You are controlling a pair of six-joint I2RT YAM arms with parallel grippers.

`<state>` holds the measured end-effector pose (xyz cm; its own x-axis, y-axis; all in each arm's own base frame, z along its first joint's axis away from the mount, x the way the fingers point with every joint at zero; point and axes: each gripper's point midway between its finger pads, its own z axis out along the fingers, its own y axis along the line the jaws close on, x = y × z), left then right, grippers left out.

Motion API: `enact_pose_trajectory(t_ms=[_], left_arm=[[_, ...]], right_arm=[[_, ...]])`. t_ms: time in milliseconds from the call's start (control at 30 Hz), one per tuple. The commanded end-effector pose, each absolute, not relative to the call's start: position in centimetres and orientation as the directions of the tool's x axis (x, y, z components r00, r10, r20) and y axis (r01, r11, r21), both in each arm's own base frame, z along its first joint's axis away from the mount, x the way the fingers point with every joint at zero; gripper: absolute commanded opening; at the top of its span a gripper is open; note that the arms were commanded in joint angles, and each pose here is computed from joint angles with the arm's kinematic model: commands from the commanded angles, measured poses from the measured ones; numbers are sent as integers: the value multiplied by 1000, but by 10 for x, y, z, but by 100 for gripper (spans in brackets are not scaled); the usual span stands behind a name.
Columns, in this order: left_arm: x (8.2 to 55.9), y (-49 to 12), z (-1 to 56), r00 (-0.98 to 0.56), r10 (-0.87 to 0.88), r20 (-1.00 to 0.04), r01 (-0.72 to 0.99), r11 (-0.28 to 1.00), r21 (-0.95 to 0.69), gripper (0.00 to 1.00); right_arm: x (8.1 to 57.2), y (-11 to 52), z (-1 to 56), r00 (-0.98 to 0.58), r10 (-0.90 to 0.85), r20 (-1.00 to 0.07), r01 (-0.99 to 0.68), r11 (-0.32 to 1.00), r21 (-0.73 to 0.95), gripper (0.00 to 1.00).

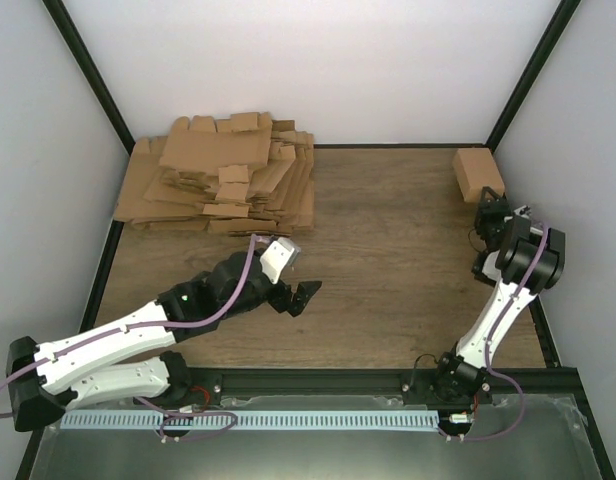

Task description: Fold the paper box

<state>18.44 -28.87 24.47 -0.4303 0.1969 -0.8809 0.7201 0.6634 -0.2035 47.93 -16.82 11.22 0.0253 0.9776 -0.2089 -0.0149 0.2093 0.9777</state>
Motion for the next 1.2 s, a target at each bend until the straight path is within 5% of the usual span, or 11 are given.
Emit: enact_pose_trajectory(t_ms=[0,233,433,567,733,1167], left_arm=[[185,-294,248,-430,183,-884,731,645,-222,100],[185,-292,250,-422,186,-888,737,641,-216,100],[185,-293,252,-423,186,-887,740,637,-219,100],[185,-293,254,-423,180,-888,742,632,-225,100],[183,-294,257,-423,192,-886,750,622,-223,100],[177,-291,257,-443,184,-877,750,612,-250,100]], right_arm=[[489,-169,139,71,960,-273,-73,278,958,26],[492,-169,140,62,955,-290,-81,294,952,32],[489,-173,137,88,959,-268,-24,271,962,50],[479,-175,135,114,958,-262,27,261,965,80],[464,-169,143,121,952,-282,38,279,959,99],[434,-141,158,8,849,-529,172,520,837,100]])
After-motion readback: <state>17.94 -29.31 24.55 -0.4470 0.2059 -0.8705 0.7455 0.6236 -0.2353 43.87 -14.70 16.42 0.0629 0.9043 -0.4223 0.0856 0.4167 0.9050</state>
